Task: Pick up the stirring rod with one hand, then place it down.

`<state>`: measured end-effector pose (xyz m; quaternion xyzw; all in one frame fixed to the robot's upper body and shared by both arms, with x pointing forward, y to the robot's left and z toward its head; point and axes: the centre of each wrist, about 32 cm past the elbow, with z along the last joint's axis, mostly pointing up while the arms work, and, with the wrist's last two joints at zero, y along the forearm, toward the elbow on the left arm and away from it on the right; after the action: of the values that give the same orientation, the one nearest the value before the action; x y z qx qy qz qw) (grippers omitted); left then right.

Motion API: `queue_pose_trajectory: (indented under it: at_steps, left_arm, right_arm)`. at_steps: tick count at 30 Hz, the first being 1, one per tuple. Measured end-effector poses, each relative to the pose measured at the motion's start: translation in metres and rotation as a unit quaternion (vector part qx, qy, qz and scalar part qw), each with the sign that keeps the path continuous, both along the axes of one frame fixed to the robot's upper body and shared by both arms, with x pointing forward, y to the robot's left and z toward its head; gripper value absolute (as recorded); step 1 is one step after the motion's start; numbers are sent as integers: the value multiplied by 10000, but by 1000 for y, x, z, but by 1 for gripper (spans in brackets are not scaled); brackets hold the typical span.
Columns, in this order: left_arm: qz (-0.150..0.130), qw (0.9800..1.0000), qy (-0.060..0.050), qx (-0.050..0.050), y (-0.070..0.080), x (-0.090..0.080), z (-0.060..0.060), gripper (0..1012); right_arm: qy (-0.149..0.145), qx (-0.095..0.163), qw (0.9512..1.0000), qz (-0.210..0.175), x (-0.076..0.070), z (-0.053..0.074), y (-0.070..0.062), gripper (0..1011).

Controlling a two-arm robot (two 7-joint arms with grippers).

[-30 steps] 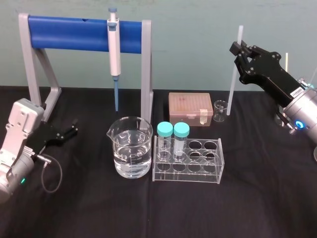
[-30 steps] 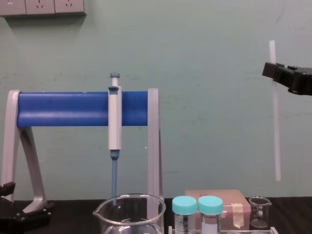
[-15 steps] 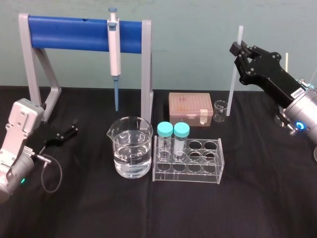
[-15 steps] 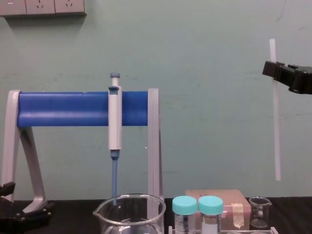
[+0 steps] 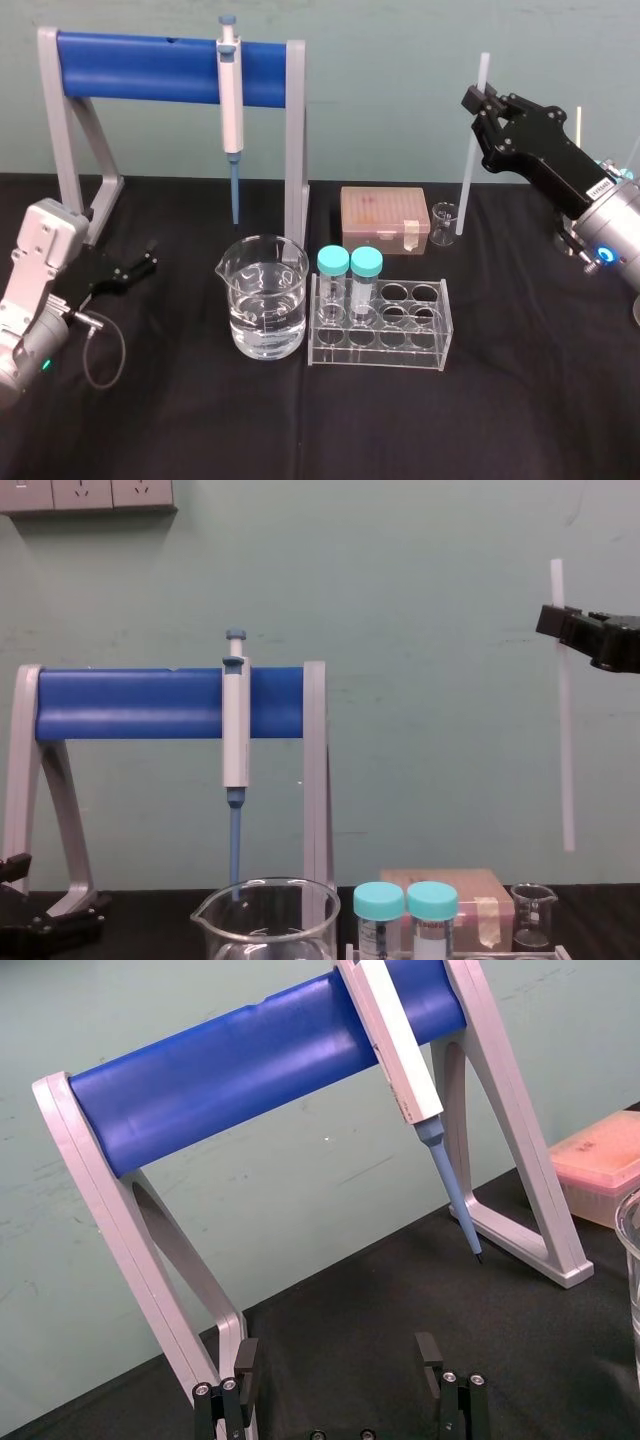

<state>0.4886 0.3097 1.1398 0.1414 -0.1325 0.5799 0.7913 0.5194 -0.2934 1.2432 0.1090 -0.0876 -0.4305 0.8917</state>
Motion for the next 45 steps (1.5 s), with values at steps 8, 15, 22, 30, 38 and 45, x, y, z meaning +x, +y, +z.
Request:
queue_pose_trajectory:
  at_steps: [8, 15, 22, 30, 38, 45]
  left_arm:
    - [0, 10000, 0, 0, 0, 0, 0, 1000]
    - [0, 10000, 0, 1, 0, 0, 0, 1000]
    - [0, 10000, 0, 0, 0, 0, 0, 1000]
    - [0, 10000, 0, 1, 0, 0, 0, 1000]
    - [0, 10000, 0, 0, 0, 0, 0, 1000]
    - [0, 10000, 0, 0, 0, 0, 0, 1001]
  right_arm:
    - [-7, -14, 10000, 4, 0, 1, 0, 75]
    - [-7, -20, 10000, 4, 0, 1, 0, 75]
    - [-5, -20, 10000, 18, 1, -1, 1, 75]
    - [-1, -20, 10000, 28, 2, -1, 1, 75]
    - [23, -13, 10000, 41, 2, -2, 1, 75]
    - [48, -12, 10000, 80, 3, -3, 2, 75]
